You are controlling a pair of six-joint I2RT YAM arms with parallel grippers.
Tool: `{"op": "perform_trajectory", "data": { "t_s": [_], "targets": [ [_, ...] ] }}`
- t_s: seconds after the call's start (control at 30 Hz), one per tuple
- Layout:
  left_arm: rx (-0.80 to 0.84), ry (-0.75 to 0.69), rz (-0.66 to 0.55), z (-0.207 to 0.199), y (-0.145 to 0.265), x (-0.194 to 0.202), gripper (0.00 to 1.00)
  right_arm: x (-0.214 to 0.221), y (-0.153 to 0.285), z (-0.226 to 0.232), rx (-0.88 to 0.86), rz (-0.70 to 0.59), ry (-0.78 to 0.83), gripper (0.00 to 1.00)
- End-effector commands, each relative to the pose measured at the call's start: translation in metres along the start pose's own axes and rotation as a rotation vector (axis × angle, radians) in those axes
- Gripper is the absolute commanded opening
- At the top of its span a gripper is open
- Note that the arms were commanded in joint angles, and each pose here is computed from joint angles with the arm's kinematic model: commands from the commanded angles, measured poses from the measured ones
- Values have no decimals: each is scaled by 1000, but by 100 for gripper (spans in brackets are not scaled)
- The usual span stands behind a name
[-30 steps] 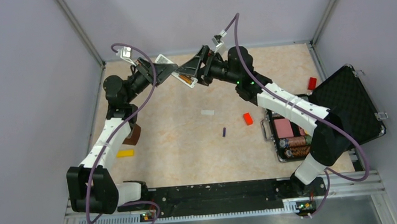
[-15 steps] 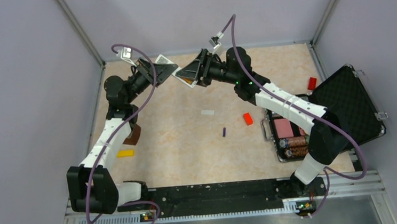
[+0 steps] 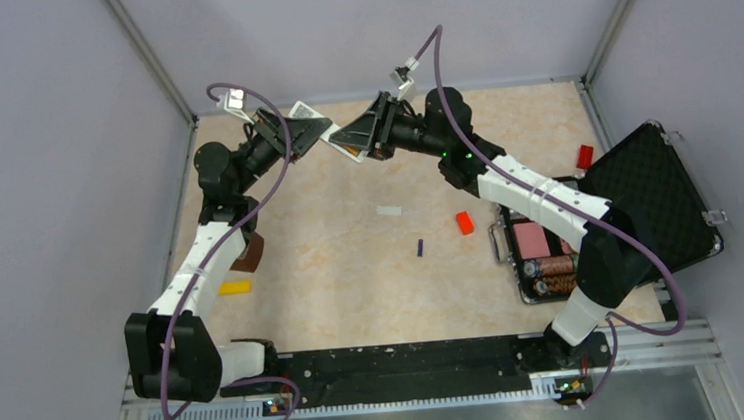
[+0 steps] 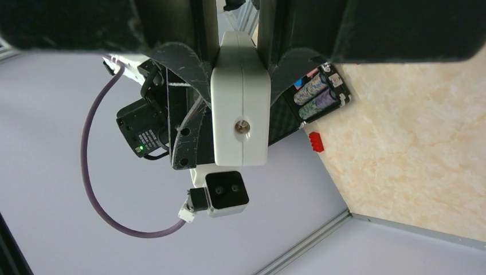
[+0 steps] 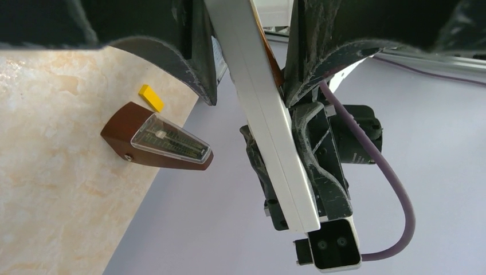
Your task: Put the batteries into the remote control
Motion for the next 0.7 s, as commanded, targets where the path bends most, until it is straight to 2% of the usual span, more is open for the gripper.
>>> {"op": "perform_trajectory", "data": {
  "t_s": [0.0,0.53,0.67],
  "targets": [
    [91,-62,-36,-35,-1,-6,0,-5,-2,8,-60,-18,-11,39],
    [124,17,-33,-49,-2,-8,0,9,2,-2,-58,18,-24,25],
    [145,54,-19,-56,-2,-7,0,12,2,-7,-47,20,-26,29]
  ]
}}
Point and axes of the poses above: each gripper's point midway between its finger pads, its own y axis back along the fingers, its own z axis along the line the jaws close on, x = y × z, the point moved 3 cm from there along y, back along the fingers, and after that the axes turned 14 degrees about y, right-handed, at the moved point
